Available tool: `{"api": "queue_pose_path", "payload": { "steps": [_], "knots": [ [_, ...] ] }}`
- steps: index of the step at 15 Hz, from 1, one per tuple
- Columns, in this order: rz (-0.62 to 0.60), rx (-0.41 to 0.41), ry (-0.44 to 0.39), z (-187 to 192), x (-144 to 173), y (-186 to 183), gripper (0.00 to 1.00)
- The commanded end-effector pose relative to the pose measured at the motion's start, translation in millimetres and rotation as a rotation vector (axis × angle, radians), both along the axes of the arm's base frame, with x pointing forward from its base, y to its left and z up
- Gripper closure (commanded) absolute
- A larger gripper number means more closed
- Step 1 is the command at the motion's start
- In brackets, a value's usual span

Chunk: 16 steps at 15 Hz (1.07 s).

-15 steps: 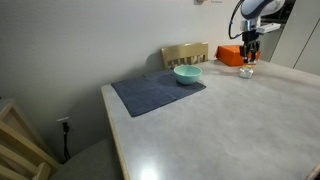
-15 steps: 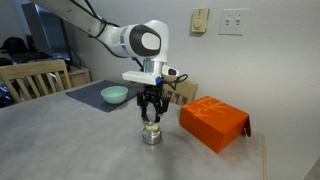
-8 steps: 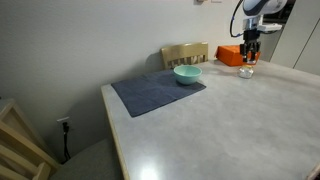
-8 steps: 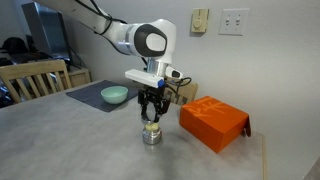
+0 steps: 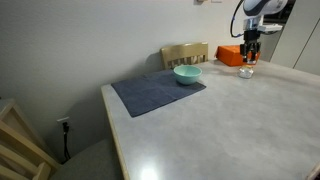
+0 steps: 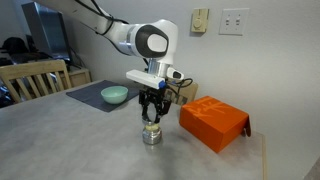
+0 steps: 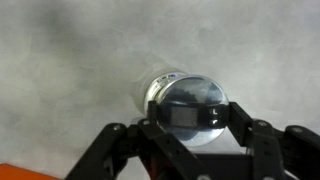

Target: Pick up the lid and put it on the bottle

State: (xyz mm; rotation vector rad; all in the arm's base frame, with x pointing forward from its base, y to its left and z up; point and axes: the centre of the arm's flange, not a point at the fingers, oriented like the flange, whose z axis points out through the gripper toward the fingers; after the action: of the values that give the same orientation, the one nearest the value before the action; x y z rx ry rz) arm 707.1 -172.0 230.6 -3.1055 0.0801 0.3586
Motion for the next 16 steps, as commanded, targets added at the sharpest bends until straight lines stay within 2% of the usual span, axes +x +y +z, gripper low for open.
{"api": "queue_pose_path", "payload": {
  "steps": [1, 16],
  "knots": [
    [-0.01, 0.019, 0.015, -12, 9, -9, 0.56],
    [-0.024, 0.008, 0.029, -28, 11, -14, 0.56]
  ]
}}
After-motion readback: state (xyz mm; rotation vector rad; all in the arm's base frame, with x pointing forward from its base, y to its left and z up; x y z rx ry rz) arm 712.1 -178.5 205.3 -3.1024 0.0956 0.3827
